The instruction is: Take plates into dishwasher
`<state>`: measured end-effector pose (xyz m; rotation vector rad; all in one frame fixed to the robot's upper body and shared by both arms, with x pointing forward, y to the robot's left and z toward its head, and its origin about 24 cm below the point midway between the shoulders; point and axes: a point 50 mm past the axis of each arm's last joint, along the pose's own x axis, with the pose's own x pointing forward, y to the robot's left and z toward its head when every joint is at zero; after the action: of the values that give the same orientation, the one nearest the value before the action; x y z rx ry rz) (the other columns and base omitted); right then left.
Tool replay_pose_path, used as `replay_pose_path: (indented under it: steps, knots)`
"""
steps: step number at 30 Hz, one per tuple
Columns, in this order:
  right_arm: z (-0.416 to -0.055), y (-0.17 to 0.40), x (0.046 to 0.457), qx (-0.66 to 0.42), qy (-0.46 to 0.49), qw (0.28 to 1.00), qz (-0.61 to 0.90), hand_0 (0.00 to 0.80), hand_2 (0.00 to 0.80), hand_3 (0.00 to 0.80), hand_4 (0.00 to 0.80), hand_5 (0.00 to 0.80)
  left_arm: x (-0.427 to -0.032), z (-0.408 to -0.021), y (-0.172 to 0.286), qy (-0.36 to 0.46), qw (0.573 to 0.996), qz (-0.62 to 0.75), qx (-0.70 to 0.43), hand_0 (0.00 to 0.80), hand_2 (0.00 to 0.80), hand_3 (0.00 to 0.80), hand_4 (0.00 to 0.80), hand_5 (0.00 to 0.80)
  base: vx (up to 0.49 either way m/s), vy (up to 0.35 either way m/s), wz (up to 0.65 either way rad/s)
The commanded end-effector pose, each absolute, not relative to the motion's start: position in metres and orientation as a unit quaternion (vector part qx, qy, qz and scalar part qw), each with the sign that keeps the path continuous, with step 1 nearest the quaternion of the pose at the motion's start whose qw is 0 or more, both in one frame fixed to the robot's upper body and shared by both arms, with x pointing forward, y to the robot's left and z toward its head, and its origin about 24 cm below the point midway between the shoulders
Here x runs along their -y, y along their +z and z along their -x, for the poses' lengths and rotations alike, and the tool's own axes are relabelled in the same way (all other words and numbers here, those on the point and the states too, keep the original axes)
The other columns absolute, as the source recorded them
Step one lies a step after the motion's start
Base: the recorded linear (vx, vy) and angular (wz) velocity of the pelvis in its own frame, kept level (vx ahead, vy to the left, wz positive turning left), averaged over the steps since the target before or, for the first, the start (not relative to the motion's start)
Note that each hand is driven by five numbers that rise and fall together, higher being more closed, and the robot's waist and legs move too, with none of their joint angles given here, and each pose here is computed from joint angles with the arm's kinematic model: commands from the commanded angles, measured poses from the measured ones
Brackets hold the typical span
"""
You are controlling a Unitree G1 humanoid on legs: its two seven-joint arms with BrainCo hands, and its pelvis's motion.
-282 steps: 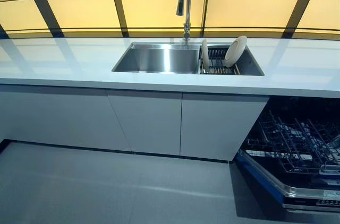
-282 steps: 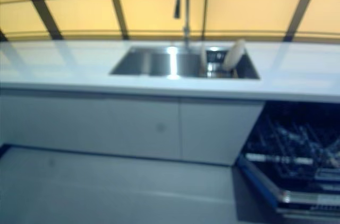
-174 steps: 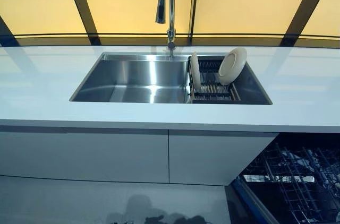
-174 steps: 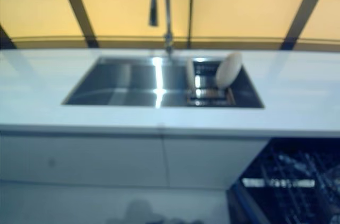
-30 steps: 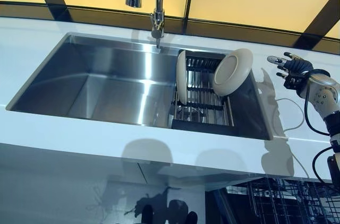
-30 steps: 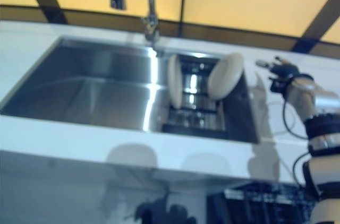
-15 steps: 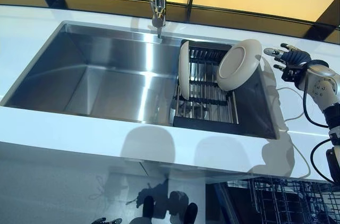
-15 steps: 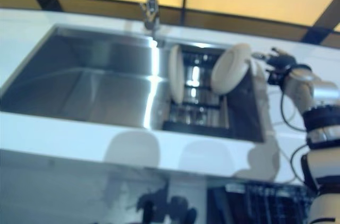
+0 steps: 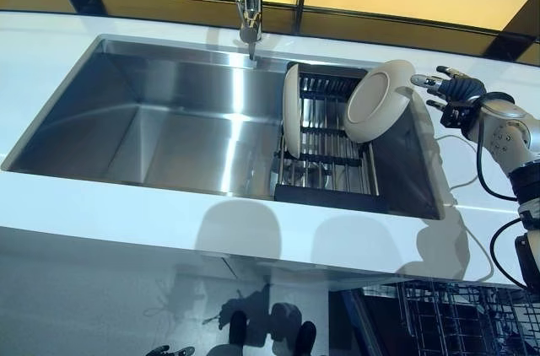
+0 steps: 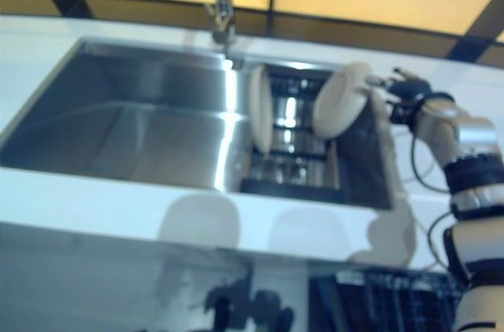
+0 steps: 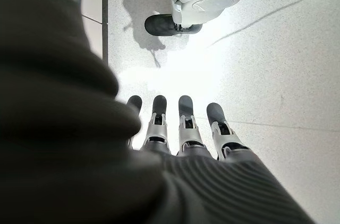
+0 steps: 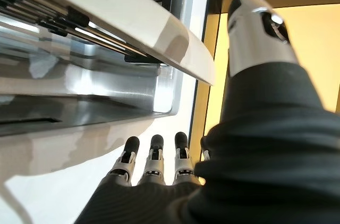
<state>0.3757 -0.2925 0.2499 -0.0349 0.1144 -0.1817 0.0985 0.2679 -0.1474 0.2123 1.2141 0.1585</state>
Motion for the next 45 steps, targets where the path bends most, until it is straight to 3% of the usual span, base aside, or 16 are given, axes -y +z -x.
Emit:
replay_pose_path:
  steps: [1, 45]
  knots:
    - [-0.380, 0.294, 0.272, 0.006, -0.067, 0.996, 0.052, 0.000, 0.000, 0.000, 0.000, 0.000, -0.270, -0.094, -0.149, 0.070, 0.803, -0.123, -0.579, 0.000, 0.000, 0.000, 0.000, 0.000, 0.000, 0.000, 0.00]
    - [-0.388, 0.288, 0.252, -0.016, -0.036, 0.999, 0.028, 0.000, 0.000, 0.000, 0.000, 0.000, -0.263, -0.095, -0.150, 0.081, 0.813, -0.095, -0.568, 0.000, 0.000, 0.000, 0.000, 0.000, 0.002, 0.003, 0.01]
